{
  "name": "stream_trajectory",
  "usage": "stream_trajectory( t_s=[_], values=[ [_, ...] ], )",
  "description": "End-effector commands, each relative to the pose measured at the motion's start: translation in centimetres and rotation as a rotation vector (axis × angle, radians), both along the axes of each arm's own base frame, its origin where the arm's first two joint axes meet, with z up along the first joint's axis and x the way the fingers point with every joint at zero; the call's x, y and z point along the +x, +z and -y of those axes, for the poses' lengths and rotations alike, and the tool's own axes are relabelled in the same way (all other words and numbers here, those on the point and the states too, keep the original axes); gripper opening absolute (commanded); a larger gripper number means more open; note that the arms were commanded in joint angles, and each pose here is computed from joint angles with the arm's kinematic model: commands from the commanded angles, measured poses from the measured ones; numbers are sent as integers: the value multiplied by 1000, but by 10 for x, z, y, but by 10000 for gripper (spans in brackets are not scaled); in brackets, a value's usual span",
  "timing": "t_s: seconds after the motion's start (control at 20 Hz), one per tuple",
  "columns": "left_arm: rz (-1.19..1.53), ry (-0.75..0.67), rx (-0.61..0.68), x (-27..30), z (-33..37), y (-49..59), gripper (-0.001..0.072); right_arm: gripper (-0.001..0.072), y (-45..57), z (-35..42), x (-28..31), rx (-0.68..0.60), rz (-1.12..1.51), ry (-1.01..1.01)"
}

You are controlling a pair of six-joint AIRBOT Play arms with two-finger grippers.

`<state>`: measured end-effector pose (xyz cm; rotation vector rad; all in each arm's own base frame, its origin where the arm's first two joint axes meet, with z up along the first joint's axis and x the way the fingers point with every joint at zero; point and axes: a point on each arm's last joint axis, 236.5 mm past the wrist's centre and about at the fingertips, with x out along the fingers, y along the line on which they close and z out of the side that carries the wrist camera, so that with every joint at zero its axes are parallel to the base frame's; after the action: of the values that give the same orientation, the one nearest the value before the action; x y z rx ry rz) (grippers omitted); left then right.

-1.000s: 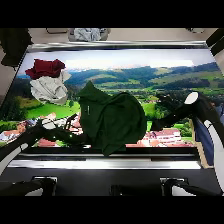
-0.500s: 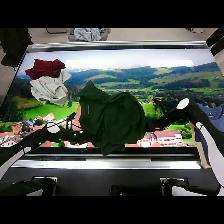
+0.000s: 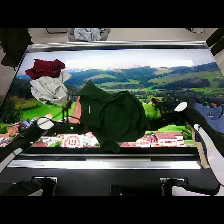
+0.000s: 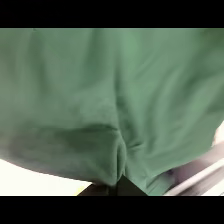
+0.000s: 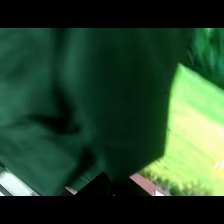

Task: Fold the shirts.

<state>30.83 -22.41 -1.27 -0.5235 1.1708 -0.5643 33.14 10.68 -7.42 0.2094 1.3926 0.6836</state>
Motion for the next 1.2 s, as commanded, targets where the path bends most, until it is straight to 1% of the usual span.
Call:
stream_trajectory(
  t_s=[0.0,0.1,0.15,0.2,0.25,0.35,0.45,0.6,0.65,0.75,0.9,1.0,1.05,1.1,1.15],
  values=[
    [302,75,-12,46,-33,105,26,45,67,21,34,-76,230,68],
    [584,204,-18,69,-82,223,25,45,168,60,68,-216,514,15],
    [741,282,-13,67,-112,292,25,45,236,82,76,-298,684,-42],
    [886,355,-2,55,-138,356,26,45,303,102,71,-378,841,-101],
    [1040,427,26,31,-162,420,26,45,375,121,53,-469,1007,-175],
    [1265,536,77,-24,-187,510,25,45,484,138,-7,-602,1267,-316],
    [1405,596,79,-73,-187,565,26,45,542,127,-66,-610,1442,-381],
    [1528,604,68,-115,-174,604,26,45,563,116,-116,-601,1524,-418],
    [1540,618,29,-123,-172,612,26,45,561,114,-122,-593,1516,-423],
    [1558,619,25,-128,-171,618,26,45,543,113,-123,-592,1441,-397],
    [1499,626,100,-104,-184,603,26,46,480,113,-111,-571,1169,-325],
    [1338,590,172,-59,-197,563,26,46,404,113,-108,-548,816,-214],
    [1216,548,185,-32,-200,531,26,46,362,111,-105,-511,622,-146],
    [1060,498,194,-3,-204,488,26,46,325,106,-97,-459,483,-97],
    [910,449,198,22,-208,441,26,46,293,100,-83,-403,409,-75]
  ],
)
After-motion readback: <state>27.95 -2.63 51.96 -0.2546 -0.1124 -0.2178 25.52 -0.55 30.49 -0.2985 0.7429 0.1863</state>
